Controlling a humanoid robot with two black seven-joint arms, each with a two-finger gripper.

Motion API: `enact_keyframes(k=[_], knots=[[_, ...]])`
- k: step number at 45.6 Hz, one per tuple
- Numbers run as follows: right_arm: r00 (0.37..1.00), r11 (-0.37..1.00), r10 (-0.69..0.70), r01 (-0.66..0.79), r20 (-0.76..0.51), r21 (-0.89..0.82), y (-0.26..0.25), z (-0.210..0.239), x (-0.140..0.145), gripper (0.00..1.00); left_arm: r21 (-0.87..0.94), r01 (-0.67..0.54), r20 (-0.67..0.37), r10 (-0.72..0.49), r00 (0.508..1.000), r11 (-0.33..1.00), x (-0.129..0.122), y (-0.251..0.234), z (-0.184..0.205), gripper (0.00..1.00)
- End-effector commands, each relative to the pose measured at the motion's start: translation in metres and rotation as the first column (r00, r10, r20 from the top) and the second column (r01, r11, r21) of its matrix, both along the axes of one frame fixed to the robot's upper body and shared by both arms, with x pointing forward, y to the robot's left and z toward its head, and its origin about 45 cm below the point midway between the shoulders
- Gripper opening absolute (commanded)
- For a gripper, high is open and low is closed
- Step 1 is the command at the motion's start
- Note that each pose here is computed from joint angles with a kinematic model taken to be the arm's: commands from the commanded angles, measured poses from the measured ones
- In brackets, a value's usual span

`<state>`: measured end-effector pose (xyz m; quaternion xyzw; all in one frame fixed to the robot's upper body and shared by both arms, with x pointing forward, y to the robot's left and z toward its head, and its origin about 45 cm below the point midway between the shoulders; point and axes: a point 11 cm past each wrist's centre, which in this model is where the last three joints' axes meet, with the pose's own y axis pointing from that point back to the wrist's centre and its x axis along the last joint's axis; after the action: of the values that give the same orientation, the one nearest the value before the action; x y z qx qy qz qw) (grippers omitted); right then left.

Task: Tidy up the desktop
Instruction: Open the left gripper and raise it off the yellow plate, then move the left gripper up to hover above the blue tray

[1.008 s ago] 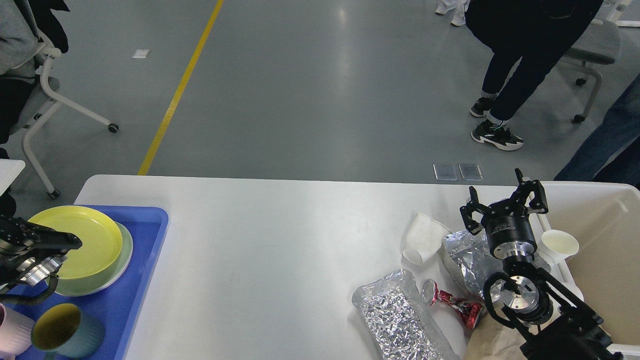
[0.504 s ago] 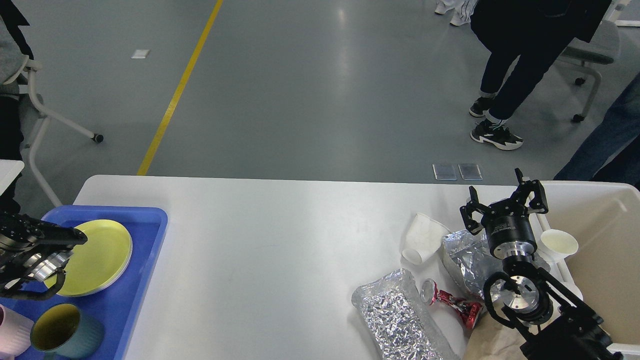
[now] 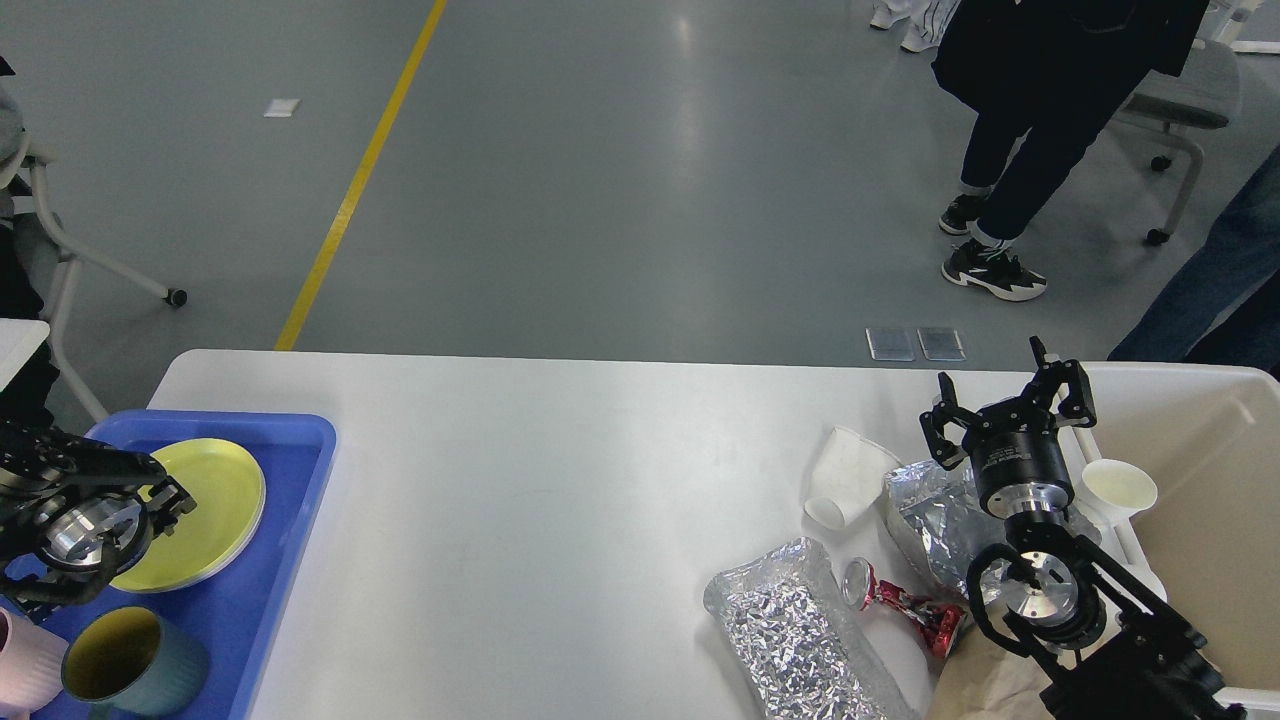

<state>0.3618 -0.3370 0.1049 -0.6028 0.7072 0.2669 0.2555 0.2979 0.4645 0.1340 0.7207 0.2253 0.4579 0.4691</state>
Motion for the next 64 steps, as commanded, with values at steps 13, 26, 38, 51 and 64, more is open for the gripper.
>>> enact_keyframes(k=[13, 26, 38, 51, 64], knots=[[1.0, 1.0, 0.0, 0.0, 0.0, 0.001, 0.001, 0.0, 0.0, 1.0, -0.175, -0.001, 0.159, 0.03, 0.987, 0.985, 0.044, -0.033, 0.03, 0.96], [1.0, 1.0, 0.0, 0.0, 0.0, 0.0, 0.0, 0.0, 0.0, 1.0, -0.289, 0.014, 0.258, 0.063, 0.964, 0.957, 0.069, -0.061, 0.041, 0.96], [1.0, 1.0, 0.0, 0.0, 0.0, 0.0, 0.0, 0.0, 0.0, 1.0, -0.62, -0.126, 0.4, 0.451, 0.798, 0.774, 0.117, -0.072, 0.058, 0.96], [1.0, 1.0, -0.001, 0.001, -0.002, 0.004, 0.002, -0.001, 0.0, 1.0, -0.94, -0.157, 0.219, 0.888, 0.404, 0.304, 0.132, -0.03, 0.073, 0.96], [1.0, 1.0, 0.0, 0.0, -0.002, 0.005, 0.002, -0.001, 0.0, 1.0, -0.997, -0.054, 0.043, 0.968, 0.246, 0.058, 0.131, -0.016, 0.082, 0.96]])
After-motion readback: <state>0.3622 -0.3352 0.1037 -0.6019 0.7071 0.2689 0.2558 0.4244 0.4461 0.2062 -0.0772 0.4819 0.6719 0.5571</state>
